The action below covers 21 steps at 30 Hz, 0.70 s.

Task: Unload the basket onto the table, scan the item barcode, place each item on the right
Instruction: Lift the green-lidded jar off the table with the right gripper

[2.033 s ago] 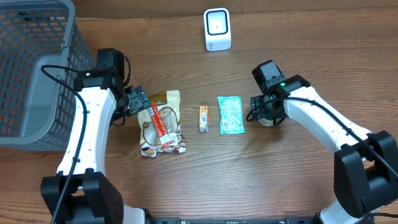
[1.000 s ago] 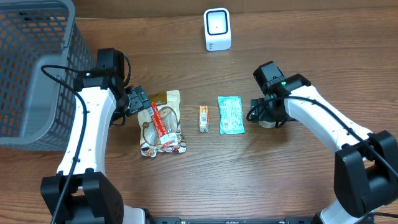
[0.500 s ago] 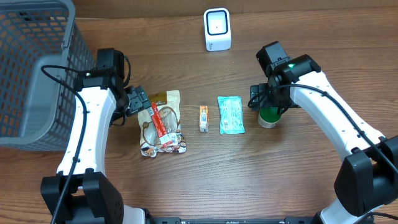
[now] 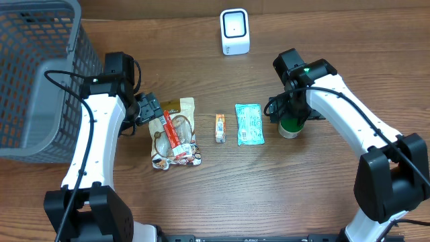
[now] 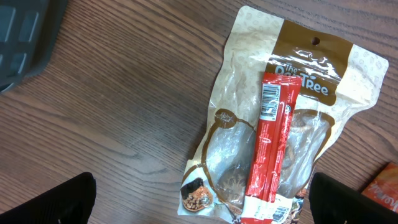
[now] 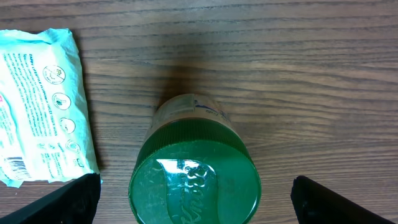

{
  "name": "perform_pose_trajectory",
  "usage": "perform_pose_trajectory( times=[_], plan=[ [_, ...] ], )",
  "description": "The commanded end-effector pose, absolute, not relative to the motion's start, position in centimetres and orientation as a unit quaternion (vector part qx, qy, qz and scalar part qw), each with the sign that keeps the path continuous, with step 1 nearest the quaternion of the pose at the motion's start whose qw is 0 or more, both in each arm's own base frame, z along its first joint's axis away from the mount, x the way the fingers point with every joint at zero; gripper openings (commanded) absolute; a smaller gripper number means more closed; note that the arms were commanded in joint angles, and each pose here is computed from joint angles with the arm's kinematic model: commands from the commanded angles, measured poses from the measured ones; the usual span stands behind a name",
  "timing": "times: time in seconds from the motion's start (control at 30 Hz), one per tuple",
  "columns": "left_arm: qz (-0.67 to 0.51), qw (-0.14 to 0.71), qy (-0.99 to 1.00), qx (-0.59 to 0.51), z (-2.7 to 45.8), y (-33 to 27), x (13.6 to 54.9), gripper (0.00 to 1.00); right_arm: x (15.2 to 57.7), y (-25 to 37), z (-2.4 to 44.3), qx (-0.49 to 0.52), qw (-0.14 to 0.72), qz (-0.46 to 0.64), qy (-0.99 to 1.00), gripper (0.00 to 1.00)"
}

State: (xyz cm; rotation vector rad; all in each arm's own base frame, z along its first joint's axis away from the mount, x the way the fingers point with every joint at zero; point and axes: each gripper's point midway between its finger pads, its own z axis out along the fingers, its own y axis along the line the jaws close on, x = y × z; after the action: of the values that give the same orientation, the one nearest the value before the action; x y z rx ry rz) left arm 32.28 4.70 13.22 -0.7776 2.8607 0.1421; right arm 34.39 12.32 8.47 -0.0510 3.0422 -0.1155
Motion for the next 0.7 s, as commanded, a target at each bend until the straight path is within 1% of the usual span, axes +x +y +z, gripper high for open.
perform_pose_trajectory(
  times=[0.0, 0.3, 0.67],
  plan=[
    [0.052, 0.095, 0.958, -0.266, 13.7, 4.9, 32.6, 1.00, 34.0, 12.3, 8.0, -0.020, 0.040, -0.037, 0.998, 0.99],
    [0.052, 0.095, 0.958, -0.266, 13.7, 4.9, 32.6, 1.00, 33.5, 12.0, 5.4, -0.018, 0.040, -0.037, 0.998, 0.99],
    [0.052, 0.095, 0.958, -0.266, 13.7, 4.9, 32.6, 1.00, 33.6, 12.1, 4.2, -0.018, 0.048, -0.034, 0.998, 0.97]
  ],
)
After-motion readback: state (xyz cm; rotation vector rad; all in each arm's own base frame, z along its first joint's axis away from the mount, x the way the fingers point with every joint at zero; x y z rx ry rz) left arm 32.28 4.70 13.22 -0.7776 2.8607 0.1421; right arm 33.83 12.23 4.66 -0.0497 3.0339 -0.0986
